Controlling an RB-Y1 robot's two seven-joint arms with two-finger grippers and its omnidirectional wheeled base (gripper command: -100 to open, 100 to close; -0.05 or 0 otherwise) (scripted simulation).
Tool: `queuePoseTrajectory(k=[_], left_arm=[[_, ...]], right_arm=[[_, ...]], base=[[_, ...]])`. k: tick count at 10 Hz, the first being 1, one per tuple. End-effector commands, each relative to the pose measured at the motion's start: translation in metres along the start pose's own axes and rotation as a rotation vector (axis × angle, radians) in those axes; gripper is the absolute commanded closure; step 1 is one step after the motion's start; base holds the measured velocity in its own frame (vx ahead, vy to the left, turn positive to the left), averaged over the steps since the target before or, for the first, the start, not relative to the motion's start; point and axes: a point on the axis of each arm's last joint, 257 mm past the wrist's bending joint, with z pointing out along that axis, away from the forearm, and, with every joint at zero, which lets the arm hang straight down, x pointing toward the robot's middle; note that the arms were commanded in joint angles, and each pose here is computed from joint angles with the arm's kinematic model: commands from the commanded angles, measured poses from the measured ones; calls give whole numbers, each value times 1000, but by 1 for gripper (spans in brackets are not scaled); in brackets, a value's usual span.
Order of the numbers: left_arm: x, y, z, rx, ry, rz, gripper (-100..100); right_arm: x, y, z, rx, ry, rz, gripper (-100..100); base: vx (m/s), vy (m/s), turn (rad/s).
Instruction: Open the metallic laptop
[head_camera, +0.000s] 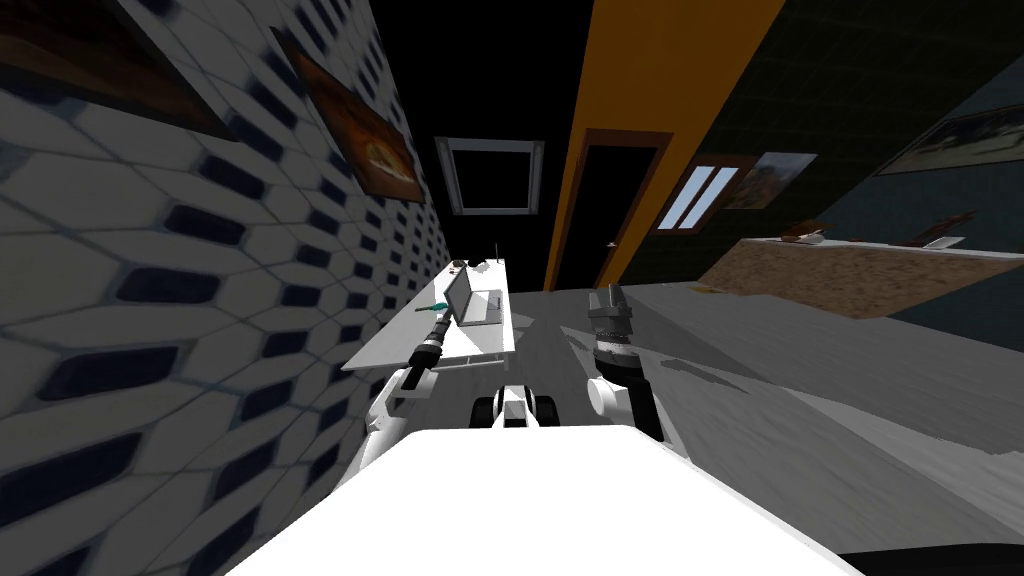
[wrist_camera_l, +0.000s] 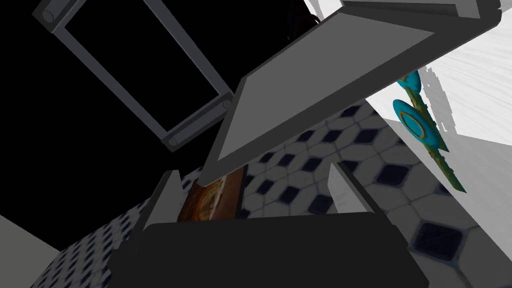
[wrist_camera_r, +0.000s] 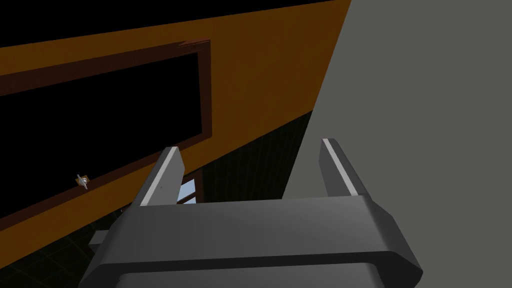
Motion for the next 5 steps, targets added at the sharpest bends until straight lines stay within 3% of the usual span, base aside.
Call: queuePoseTrajectory(k=[1,5], left_arm=[[-3,27,7,-64,21,64,-100],[-11,68,15,-162,45,157,-100]], right_arm=[[0,0,0,0,0,0,0],[0,0,0,0,0,0,0]], base=[[35,-6,-77],[36,-11,-67]])
